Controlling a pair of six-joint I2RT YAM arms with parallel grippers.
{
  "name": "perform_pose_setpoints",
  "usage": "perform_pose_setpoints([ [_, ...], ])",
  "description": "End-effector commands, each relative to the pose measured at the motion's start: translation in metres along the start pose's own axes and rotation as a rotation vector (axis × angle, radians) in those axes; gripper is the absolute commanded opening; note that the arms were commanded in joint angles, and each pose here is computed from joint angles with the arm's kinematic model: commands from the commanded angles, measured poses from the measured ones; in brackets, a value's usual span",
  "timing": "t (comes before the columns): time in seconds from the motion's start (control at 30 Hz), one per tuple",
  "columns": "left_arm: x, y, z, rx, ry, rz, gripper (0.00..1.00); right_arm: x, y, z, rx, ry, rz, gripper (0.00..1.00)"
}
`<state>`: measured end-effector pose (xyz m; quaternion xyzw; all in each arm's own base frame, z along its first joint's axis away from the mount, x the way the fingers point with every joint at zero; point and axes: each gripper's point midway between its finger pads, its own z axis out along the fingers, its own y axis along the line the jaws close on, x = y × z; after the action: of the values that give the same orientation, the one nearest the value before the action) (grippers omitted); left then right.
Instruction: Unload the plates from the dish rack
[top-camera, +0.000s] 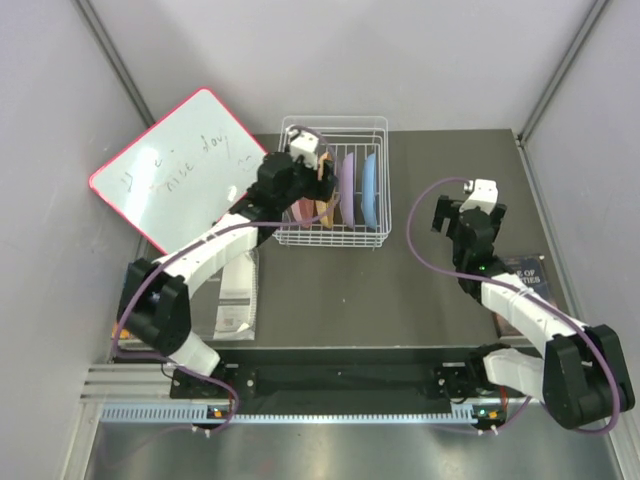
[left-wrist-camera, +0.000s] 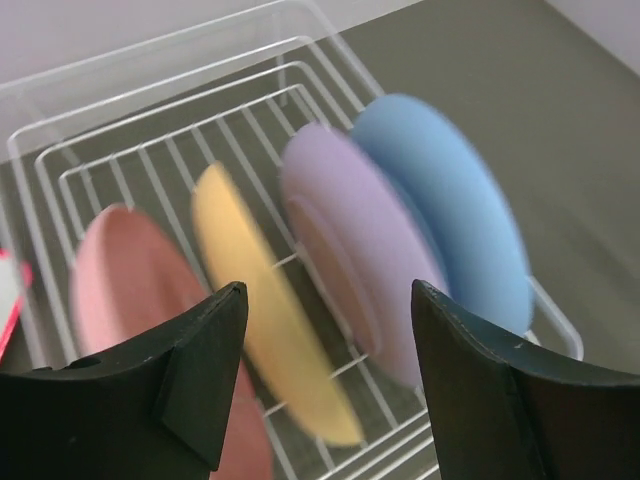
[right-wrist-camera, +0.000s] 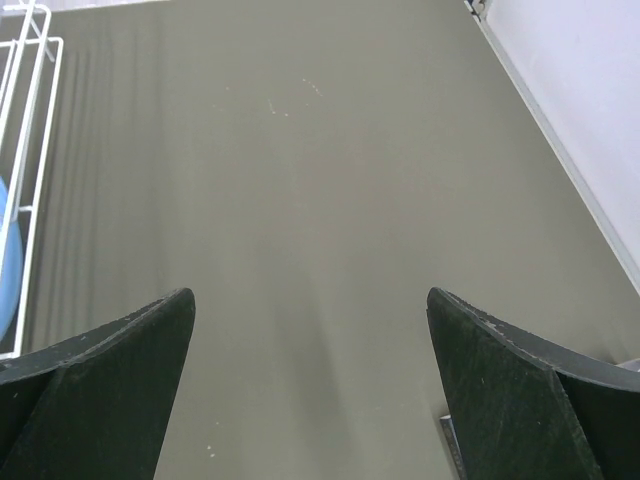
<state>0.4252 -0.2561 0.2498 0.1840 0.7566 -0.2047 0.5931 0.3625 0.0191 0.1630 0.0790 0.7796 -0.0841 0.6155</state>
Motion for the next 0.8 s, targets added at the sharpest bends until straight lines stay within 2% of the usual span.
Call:
perform_pose_setpoints([
  [0.0, -0.045, -0.038, 0.024, 0.004, -0.102, 0.067, 0.70, -0.018, -0.004, -0.003, -0.001, -0.052, 0.060, 1.00],
  [0.07, -0.035, -0.057, 0.036, -0.001, -0.073, 0.100, 0.68, -0.017, -0.005, -0.002, -0.001, -0.049, 0.062, 1.00],
  [0.1, -0.046, -0.072, 0.038, 0.008, -0.094, 0.131, 0.67, -0.018, -0.005, -0.002, 0.000, -0.049, 0.068, 1.00],
  [0.3, -0.041, -0.108, 0.057, -0.022, -0.082, 0.188, 0.65, -0.014, -0.003, 0.000, -0.012, -0.041, 0.086, 1.00],
  [0.4, -0.035, -0.117, 0.066, -0.058, -0.067, 0.207, 0.60, -0.013, -0.003, 0.001, -0.010, -0.038, 0.088, 1.00],
  [0.5, -0.028, -0.117, 0.073, -0.097, -0.039, 0.198, 0.56, -0.012, -0.003, 0.000, -0.011, -0.037, 0.092, 1.00],
  [0.67, -0.027, -0.104, 0.075, -0.203, -0.023, 0.091, 0.55, -0.012, -0.006, 0.000, -0.003, -0.039, 0.101, 1.00],
  [0.77, -0.026, -0.104, 0.078, -0.220, -0.029, 0.050, 0.48, -0.011, -0.008, 0.000, 0.004, -0.037, 0.106, 1.00],
])
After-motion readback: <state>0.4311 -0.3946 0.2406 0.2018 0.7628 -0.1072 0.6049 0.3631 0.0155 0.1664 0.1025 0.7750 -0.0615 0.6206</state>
